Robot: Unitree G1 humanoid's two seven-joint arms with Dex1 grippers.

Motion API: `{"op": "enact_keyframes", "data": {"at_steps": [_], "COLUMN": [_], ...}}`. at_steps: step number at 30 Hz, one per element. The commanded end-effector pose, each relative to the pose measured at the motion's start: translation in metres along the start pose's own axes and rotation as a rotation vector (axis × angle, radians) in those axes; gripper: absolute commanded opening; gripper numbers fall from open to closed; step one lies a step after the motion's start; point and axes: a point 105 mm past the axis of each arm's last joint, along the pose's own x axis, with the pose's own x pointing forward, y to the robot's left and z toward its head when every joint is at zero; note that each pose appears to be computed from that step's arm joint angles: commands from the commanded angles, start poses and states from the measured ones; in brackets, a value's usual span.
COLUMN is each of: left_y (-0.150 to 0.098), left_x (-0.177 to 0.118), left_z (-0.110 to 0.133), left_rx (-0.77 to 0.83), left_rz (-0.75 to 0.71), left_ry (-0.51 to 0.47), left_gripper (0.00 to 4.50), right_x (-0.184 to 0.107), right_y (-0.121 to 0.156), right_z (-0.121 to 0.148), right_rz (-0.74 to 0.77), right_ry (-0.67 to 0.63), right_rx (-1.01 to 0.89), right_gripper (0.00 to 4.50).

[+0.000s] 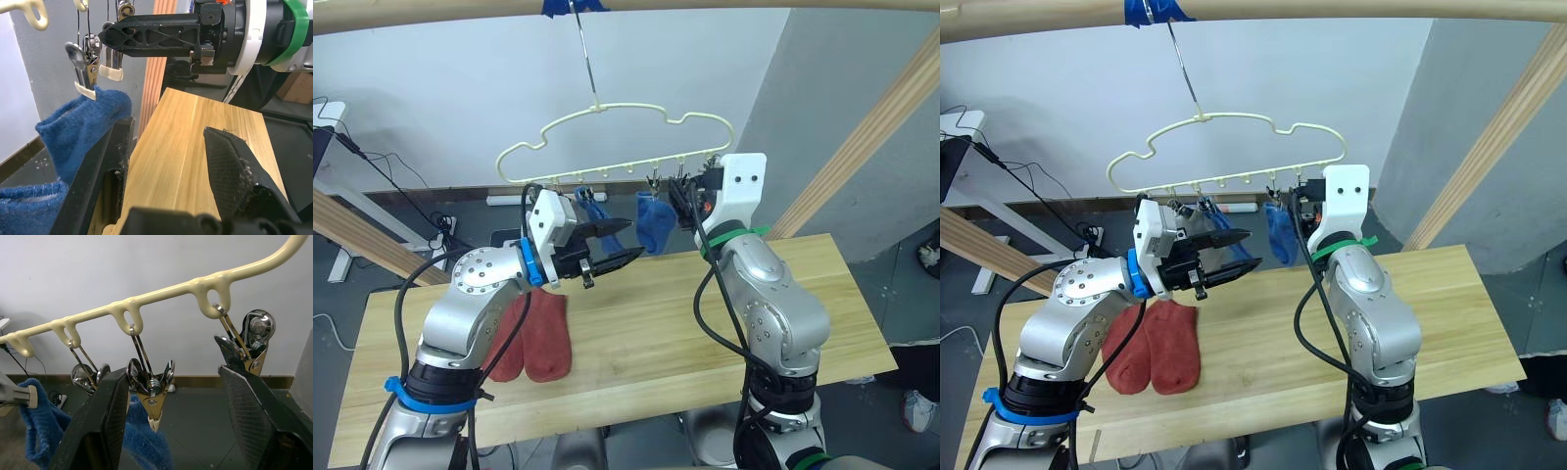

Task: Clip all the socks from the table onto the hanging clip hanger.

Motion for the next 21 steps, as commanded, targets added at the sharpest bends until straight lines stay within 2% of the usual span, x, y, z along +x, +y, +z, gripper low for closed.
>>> {"op": "enact_keyframes", "data": {"at_steps": [1, 6, 8, 13, 16, 19, 21], "left_y": [-0.002, -0.002, -0.002, -0.002, 0.0, 0.006, 0.011], "left_x": [0.001, 0.001, 0.0, -0.003, -0.008, -0.02, -0.033], "left_z": [0.008, 0.007, 0.006, 0.002, -0.006, -0.032, -0.058], "left_rx": [0.038, 0.035, 0.035, 0.024, -0.017, -0.076, -0.163], "left_rz": [-0.008, -0.006, -0.003, 0.009, 0.083, 0.248, 0.409], "left_ry": [-0.027, -0.024, -0.019, -0.011, -0.01, 0.045, 0.108], "left_gripper": [2.49, 2.49, 2.49, 2.49, 2.49, 2.49, 2.85], "right_x": [-0.006, -0.006, -0.006, -0.007, -0.007, -0.007, -0.007], "right_y": [0.017, 0.02, 0.021, 0.021, 0.021, 0.02, 0.019], "right_z": [0.015, 0.016, 0.016, 0.016, 0.016, 0.016, 0.016], "right_rz": [0.071, 0.087, 0.097, 0.098, 0.099, 0.1, 0.102], "right_ry": [-0.069, -0.074, -0.078, -0.08, -0.081, -0.081, -0.081], "right_rx": [0.036, 0.033, 0.026, 0.019, 0.009, 0.002, -0.006], "right_gripper": [2.41, 0.65, 0.2, 0.08, 0.08, 0.08, 0.08]}}
